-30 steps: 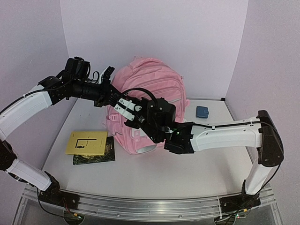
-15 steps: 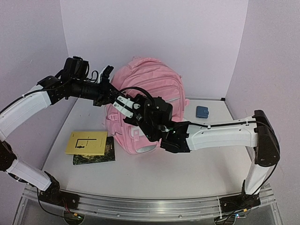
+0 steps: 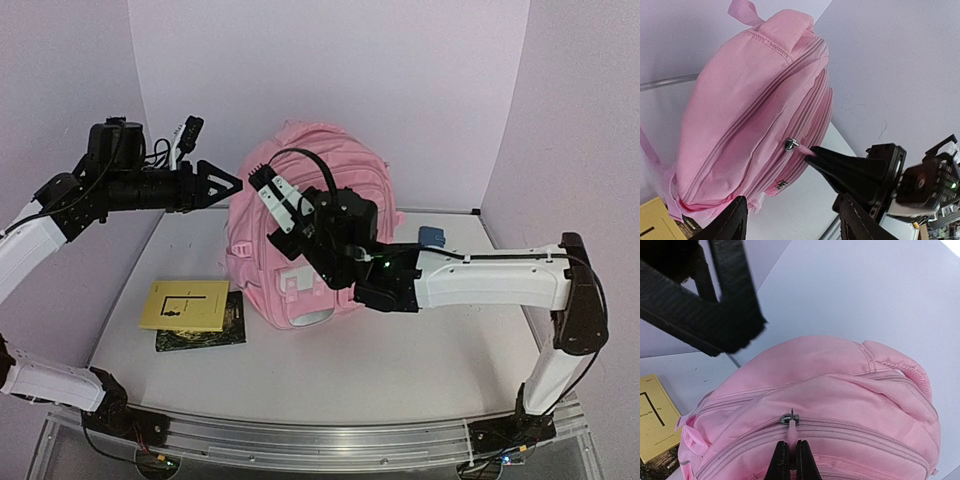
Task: Pack the student bag
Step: Unzip the student bag at the center of the board.
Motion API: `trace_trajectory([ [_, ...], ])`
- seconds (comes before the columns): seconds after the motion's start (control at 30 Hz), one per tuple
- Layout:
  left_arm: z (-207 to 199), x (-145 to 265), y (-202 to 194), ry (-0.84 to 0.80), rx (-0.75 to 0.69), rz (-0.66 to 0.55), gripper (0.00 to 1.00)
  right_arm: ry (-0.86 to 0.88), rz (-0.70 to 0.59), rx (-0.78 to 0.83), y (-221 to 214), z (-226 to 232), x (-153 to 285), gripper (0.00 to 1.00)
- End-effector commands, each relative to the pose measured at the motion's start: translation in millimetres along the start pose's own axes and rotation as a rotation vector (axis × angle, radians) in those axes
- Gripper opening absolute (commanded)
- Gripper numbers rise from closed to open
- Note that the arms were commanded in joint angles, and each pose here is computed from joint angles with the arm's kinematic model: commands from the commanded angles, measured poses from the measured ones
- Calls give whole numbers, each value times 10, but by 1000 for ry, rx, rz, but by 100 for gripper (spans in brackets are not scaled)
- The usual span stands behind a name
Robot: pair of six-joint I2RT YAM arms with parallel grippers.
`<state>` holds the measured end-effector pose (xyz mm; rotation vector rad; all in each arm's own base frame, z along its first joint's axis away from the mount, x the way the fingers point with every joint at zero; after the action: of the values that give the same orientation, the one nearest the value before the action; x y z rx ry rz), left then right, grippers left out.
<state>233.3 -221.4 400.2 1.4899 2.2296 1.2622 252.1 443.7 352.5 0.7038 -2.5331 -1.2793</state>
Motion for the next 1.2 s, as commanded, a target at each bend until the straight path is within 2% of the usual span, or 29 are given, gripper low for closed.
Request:
trace_trajectory([
  [0.0, 164, -110, 45, 91, -192, -32, 63, -9, -116, -325, 542, -732, 141, 0],
  [0.27, 244, -568, 4, 106, -307, 30, 70, 119, -66, -522, 501, -1008, 50, 0],
  [0.33, 238, -650, 22, 114, -330, 29, 60, 138, -50, -574, 470, -1081, 68, 0],
  [0.37, 263, -703, 25, 130, -336, 32, 48, 140, -43, -596, 456, -1124, 82, 0],
  [0.4, 290, -738, 38, 151, -340, 29, 43, 146, -33, -626, 447, -1160, 99, 0],
  [0.57, 373, -810, 77, 199, -350, 4, 34, 171, 22, -732, 309, -1355, 150, 0],
  [0.73, 399, -862, 42, 190, -341, 10, 10, 184, 73, -820, 57, -1609, 145, 0],
  [0.9, 503, -844, -4, 246, -326, 9, 0, 183, 131, -920, -346, -1971, 180, 0],
  [1.17, 594, -792, -37, 309, -311, 5, 0, 244, 266, -1081, -1135, -2210, 295, 0],
])
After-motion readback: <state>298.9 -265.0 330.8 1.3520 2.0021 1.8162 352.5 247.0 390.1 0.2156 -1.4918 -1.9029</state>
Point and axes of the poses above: each gripper's point midway between its finger pads, its own x axis back along the fingers, its own z axis along the line the jaws close on, y = z × x, the point moved 5 cm from there along x, back along the fingers, and after that the axes turned 6 degrees about x, right-handed, at the moved point
